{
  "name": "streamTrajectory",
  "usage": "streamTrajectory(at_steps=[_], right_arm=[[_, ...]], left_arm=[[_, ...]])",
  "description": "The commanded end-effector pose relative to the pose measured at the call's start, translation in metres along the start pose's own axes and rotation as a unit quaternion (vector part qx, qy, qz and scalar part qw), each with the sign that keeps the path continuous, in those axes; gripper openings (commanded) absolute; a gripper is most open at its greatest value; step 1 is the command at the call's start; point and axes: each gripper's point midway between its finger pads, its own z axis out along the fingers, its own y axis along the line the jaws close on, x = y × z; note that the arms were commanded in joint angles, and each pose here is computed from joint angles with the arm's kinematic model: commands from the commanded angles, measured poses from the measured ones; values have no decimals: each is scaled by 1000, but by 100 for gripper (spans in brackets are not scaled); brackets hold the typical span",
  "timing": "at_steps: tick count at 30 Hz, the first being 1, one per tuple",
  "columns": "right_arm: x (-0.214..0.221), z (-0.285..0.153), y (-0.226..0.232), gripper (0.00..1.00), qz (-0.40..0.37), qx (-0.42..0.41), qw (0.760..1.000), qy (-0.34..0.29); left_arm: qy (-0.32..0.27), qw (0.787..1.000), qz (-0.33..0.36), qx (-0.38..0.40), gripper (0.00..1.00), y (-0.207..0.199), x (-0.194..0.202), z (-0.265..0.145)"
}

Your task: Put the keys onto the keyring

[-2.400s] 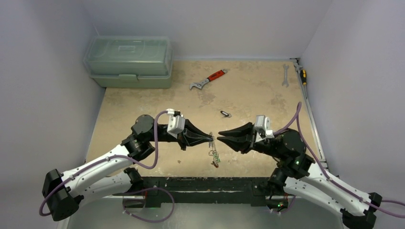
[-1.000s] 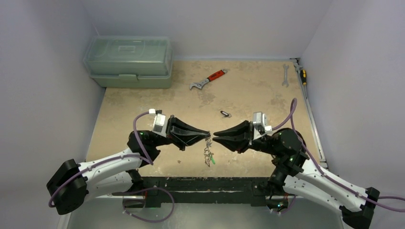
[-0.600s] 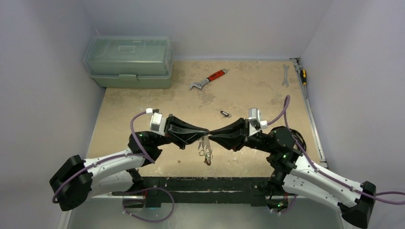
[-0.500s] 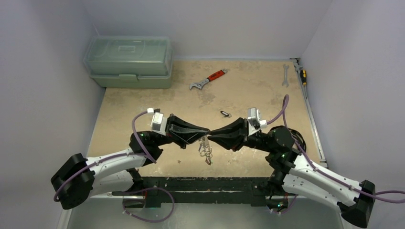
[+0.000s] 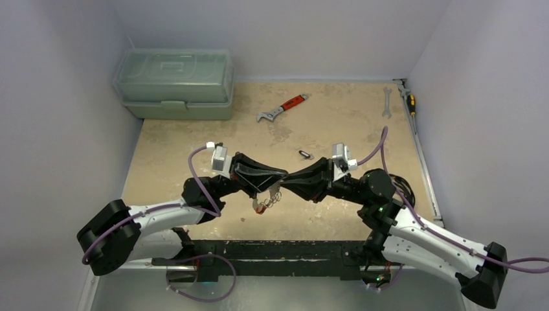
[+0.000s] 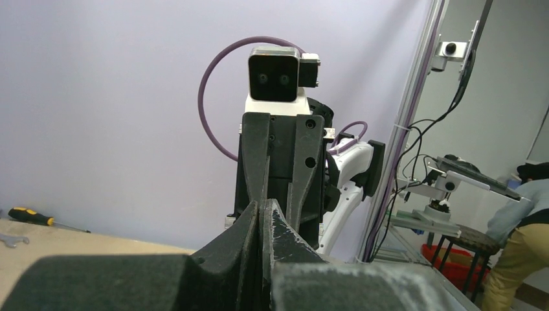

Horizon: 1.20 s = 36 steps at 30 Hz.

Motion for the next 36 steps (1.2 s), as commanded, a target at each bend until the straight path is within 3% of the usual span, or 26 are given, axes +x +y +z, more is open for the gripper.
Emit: streamTrajectory(at_steps=[1, 10, 16, 33, 36], right_arm=[[-33, -3, 18, 21, -27, -27, 998, -51], [-38, -8, 15, 16, -27, -10, 997, -67], [-40, -12, 14, 1, -24, -3, 997, -79], [-41, -11, 22, 0, -50, -32, 995, -84], [-34, -11, 17, 0, -63, -19, 996, -62]], left_arm=[[-88, 994, 37, 55, 0, -27, -40, 2], [-100, 993, 35, 60, 0, -29, -47, 4], [-101, 993, 35, 56, 0, -27, -47, 5], [-101, 994, 35, 36, 0, -19, -43, 2], [-93, 995, 31, 19, 14, -14, -36, -4]])
